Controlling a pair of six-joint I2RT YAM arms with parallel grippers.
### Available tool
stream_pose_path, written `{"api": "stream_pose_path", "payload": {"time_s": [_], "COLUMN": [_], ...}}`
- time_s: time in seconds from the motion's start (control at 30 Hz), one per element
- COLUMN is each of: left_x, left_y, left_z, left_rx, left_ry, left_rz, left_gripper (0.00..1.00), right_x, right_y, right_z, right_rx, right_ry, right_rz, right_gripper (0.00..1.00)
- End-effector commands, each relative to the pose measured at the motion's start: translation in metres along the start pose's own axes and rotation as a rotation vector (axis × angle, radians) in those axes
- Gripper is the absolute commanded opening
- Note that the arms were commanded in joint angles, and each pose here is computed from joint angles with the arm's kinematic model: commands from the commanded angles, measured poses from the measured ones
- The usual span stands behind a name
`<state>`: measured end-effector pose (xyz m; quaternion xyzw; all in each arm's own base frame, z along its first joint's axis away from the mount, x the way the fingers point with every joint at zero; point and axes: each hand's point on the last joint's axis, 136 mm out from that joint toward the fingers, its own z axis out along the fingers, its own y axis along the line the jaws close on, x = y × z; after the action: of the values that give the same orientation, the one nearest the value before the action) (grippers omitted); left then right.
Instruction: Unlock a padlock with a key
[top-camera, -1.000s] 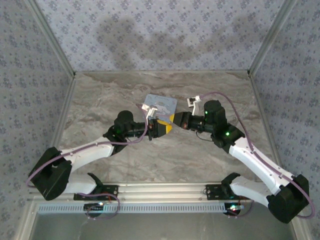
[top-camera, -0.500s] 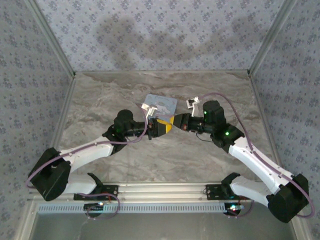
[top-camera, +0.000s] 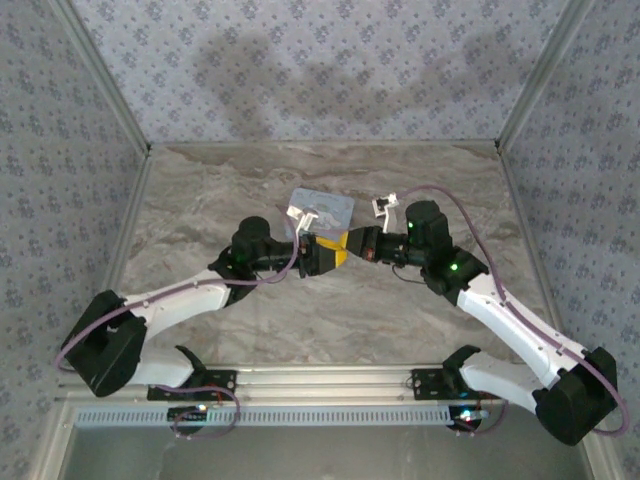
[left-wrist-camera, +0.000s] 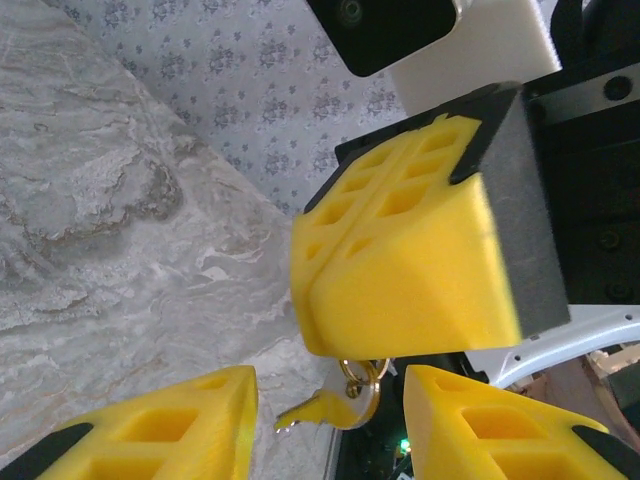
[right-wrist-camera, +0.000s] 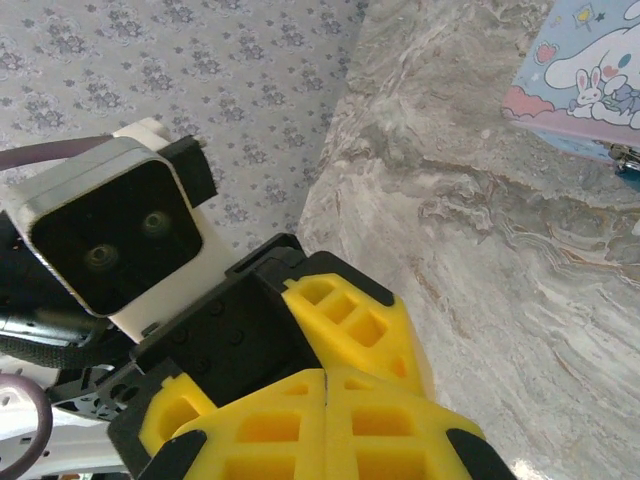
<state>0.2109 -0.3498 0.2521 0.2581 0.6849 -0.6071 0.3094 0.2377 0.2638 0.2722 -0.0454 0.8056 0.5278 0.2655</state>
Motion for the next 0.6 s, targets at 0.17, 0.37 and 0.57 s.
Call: {"api": "stream_pose_path", "payload": {"time_s": [0.17, 0.37, 0.57], "left_x": [-0.0142, -0.0132, -0.0131], "left_y": [-0.0155, -0.0144, -0.0152], "left_z": [0.0009, -0.0034, -0.0029], "left_rx": [0.056, 0.028, 0.035], "left_ry": [-0.022, -0.015, -0.014], "left_rz": [0.033, 0.037, 0.032], "left_gripper": [0.29, 0.36, 0.31], "right_x": [-0.0043, -0.0018, -0.0005], "right_y": [0.0082, 0.0036, 0.0039], "right_z": [-0.0023, -0.0041, -0.005], "right_rx": [-0.028, -0.012, -0.015], "right_ry": [-0.006, 0.005, 0.003], "right_rz": [-0.005, -0.008, -0.006], "right_gripper": [0.0, 0.0, 0.0]}}
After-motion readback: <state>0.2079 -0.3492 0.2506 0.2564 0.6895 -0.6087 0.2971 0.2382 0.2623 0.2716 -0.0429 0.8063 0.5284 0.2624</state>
